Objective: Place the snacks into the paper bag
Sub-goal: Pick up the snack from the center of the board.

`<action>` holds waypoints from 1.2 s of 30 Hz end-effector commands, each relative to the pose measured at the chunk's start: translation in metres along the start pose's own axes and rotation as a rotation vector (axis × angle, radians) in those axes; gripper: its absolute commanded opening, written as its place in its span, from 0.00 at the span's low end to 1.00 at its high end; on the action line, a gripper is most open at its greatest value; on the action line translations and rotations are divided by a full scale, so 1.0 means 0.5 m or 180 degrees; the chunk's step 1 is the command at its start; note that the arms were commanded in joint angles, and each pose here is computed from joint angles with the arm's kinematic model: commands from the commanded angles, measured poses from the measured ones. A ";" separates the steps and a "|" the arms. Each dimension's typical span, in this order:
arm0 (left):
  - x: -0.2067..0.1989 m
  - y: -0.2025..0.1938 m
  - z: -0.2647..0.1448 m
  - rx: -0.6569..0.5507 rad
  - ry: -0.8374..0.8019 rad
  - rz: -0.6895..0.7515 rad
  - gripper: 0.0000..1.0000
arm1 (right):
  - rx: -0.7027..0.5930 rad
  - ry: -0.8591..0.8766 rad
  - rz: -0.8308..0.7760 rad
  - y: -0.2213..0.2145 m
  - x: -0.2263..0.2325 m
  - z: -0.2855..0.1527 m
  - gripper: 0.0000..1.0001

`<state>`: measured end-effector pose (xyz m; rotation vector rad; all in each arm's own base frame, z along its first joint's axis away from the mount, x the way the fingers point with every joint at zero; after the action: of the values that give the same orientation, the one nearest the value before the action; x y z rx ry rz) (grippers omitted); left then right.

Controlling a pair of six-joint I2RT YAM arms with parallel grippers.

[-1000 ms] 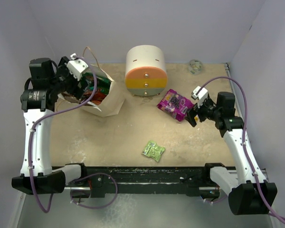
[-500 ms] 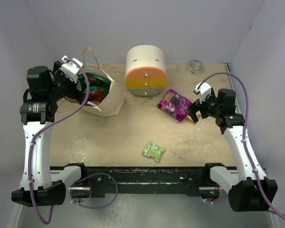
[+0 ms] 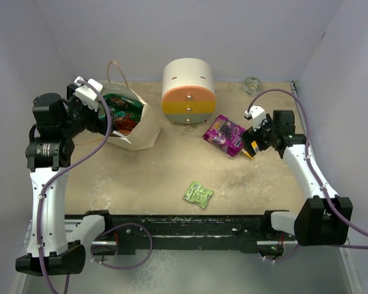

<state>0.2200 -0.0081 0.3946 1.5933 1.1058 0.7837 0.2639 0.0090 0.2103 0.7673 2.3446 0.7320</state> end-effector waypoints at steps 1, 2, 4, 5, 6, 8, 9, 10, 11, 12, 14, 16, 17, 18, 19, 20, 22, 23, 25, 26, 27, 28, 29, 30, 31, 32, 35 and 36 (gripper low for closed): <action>-0.005 0.011 -0.011 -0.0172 -0.0015 0.0029 0.99 | 0.0097 -0.0088 -0.0089 0.007 -0.024 0.002 0.95; -0.006 0.011 -0.012 -0.0170 -0.0023 0.0029 0.99 | 0.0073 -0.0042 -0.0076 0.009 -0.023 0.006 0.94; -0.007 0.009 -0.012 -0.0164 -0.0051 0.0043 0.99 | -0.0023 0.0082 -0.0081 0.015 -0.019 0.011 0.92; -0.009 0.007 -0.012 -0.0155 -0.0081 0.0054 0.99 | -0.0065 0.0150 -0.0089 0.018 -0.015 0.015 0.91; -0.010 0.004 -0.010 -0.0137 -0.0119 0.0069 0.99 | -0.0095 0.0199 -0.0102 0.021 -0.011 0.019 0.90; -0.013 0.000 -0.008 -0.0109 -0.0190 0.0094 0.99 | -0.0145 0.0315 -0.0139 0.027 -0.001 0.030 0.87; -0.013 -0.002 -0.008 -0.0100 -0.0197 0.0099 0.99 | -0.0223 0.0308 -0.0202 0.048 -0.007 0.029 0.86; -0.012 -0.003 -0.008 -0.0097 -0.0189 0.0102 0.99 | -0.0245 0.0336 -0.0243 0.056 -0.003 0.036 0.84; -0.012 -0.004 -0.009 -0.0098 -0.0185 0.0110 0.99 | -0.0259 0.0364 -0.0278 0.062 0.003 0.043 0.83; -0.012 -0.004 -0.010 -0.0096 -0.0183 0.0119 0.99 | -0.0272 0.0381 -0.0326 0.070 0.008 0.051 0.81; -0.013 -0.004 -0.012 -0.0087 -0.0182 0.0134 0.99 | -0.0290 0.0403 -0.0407 0.083 0.018 0.069 0.80; -0.014 -0.002 -0.016 -0.0088 -0.0196 0.0164 0.99 | -0.0300 0.0431 -0.0465 0.093 0.025 0.087 0.78; -0.016 -0.001 -0.018 -0.0092 -0.0203 0.0179 0.99 | -0.0288 0.0466 -0.0476 0.095 0.028 0.098 0.78; -0.017 0.000 -0.020 -0.0100 -0.0206 0.0197 0.99 | -0.0284 0.0491 -0.0488 0.098 0.030 0.106 0.78; -0.017 0.001 -0.022 -0.0105 -0.0209 0.0214 0.99 | -0.0275 0.0503 -0.0503 0.101 0.030 0.112 0.77; -0.018 0.002 -0.024 -0.0112 -0.0210 0.0221 0.99 | -0.0255 0.0516 -0.0514 0.102 0.032 0.120 0.77; -0.019 0.003 -0.026 -0.0112 -0.0225 0.0224 0.99 | -0.0229 0.0549 -0.0534 0.104 0.037 0.128 0.76; -0.020 0.002 -0.025 -0.0103 -0.0243 0.0215 0.99 | -0.0214 0.0570 -0.0541 0.103 0.040 0.130 0.76; -0.022 -0.002 -0.025 -0.0086 -0.0270 0.0203 0.99 | -0.0157 0.0529 -0.0540 0.099 0.042 0.128 0.75; -0.022 -0.004 -0.024 -0.0071 -0.0276 0.0195 0.99 | -0.0092 0.0477 -0.0542 0.093 0.041 0.126 0.75; -0.022 -0.006 -0.023 -0.0063 -0.0272 0.0191 0.99 | -0.0017 0.0448 -0.0565 0.086 0.041 0.123 0.76; -0.021 -0.008 -0.023 -0.0056 -0.0267 0.0188 0.99 | 0.0084 0.0503 -0.0569 0.073 0.049 0.118 0.76; -0.021 -0.009 -0.023 -0.0061 -0.0263 0.0191 0.99 | 0.0150 0.0530 -0.0547 0.063 0.055 0.116 0.76; -0.022 -0.011 -0.023 -0.0067 -0.0263 0.0192 0.99 | 0.0238 0.0486 -0.0548 0.050 0.058 0.113 0.77; -0.022 -0.012 -0.022 -0.0070 -0.0263 0.0191 0.99 | 0.0341 0.0453 -0.0567 0.032 0.064 0.111 0.77; -0.022 -0.013 -0.021 -0.0068 -0.0268 0.0187 0.99 | 0.0402 0.0397 -0.0595 0.022 0.067 0.108 0.78; -0.022 -0.016 -0.018 -0.0060 -0.0284 0.0167 0.99 | 0.0597 0.0258 -0.0655 -0.009 0.071 0.106 0.78; -0.022 -0.018 -0.017 -0.0055 -0.0288 0.0158 0.99 | 0.0649 0.0247 -0.0672 -0.017 0.072 0.108 0.77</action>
<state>0.2058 -0.0134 0.3861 1.6386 1.0426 0.7332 0.2792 0.0572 0.1606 0.5727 2.5647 0.6014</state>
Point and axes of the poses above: each gripper's point midway between its finger pads, its own z axis out along the fingers, its own x axis along the line the jaws close on, y = z × x, the point moved 9 cm from there along -z, back along the fingers, and after that the axes turned 15 degrees about -z, right-handed, at the moved point
